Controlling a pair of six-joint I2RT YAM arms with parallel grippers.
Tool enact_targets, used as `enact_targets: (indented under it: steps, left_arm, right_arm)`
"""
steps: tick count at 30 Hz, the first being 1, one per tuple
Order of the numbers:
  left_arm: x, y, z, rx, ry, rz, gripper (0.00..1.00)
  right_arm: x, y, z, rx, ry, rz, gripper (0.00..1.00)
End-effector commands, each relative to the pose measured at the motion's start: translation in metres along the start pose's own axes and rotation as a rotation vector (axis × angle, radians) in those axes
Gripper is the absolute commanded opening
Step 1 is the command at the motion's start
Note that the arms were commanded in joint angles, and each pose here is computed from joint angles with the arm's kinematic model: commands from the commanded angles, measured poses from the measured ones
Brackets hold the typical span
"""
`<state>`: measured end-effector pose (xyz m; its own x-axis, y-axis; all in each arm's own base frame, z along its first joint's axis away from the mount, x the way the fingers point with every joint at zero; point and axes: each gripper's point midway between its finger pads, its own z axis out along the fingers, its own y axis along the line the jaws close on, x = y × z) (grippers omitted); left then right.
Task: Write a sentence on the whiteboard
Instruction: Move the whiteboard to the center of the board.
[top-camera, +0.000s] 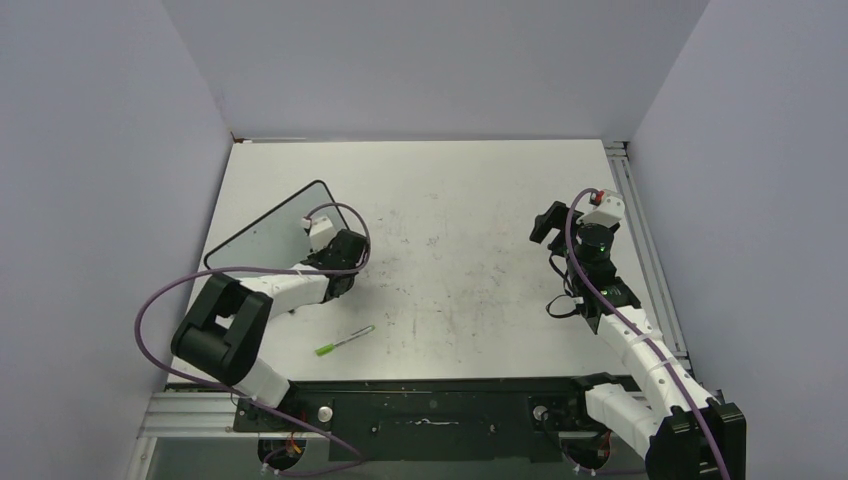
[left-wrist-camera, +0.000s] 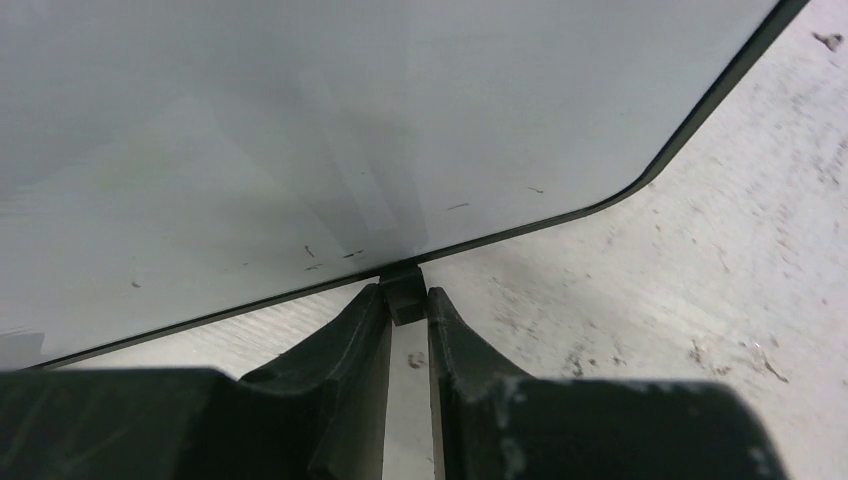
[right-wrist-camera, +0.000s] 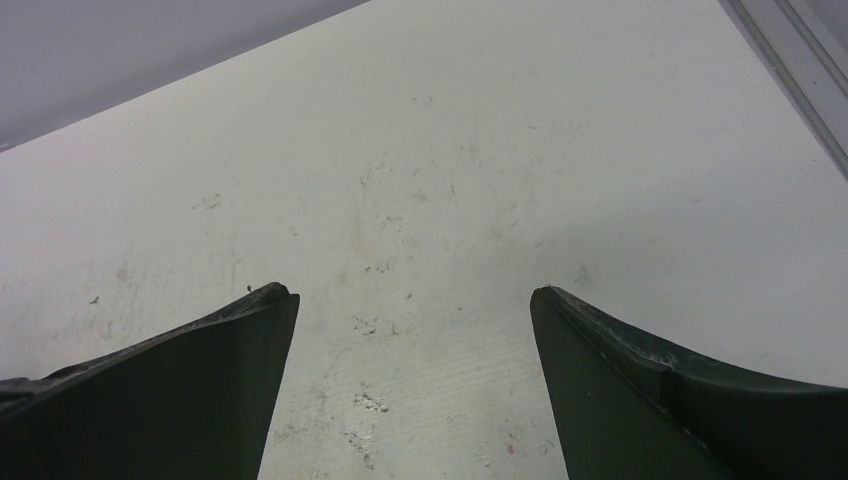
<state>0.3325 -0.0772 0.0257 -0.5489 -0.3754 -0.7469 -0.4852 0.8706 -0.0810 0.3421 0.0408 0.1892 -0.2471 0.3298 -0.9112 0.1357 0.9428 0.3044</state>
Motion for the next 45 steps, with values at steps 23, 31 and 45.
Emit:
enact_targets:
  steps: [23,31,45]
  left_arm:
    - [0.051,-0.155,-0.064,0.323,-0.031,0.144,0.15]
    - [0.042,-0.162,-0.084,0.365,-0.061,0.199,0.52]
    - [0.019,-0.159,-0.168,0.540,-0.124,0.415,0.84]
  right_arm:
    - [-0.032,0.013,-0.002,-0.032,-0.081,0.022,0.90]
    - [-0.031,0.013,-0.001,-0.033,-0.078,0.022,0.90]
    - [-0.030,0.014,-0.001,-0.036,-0.069,0.023,0.90]
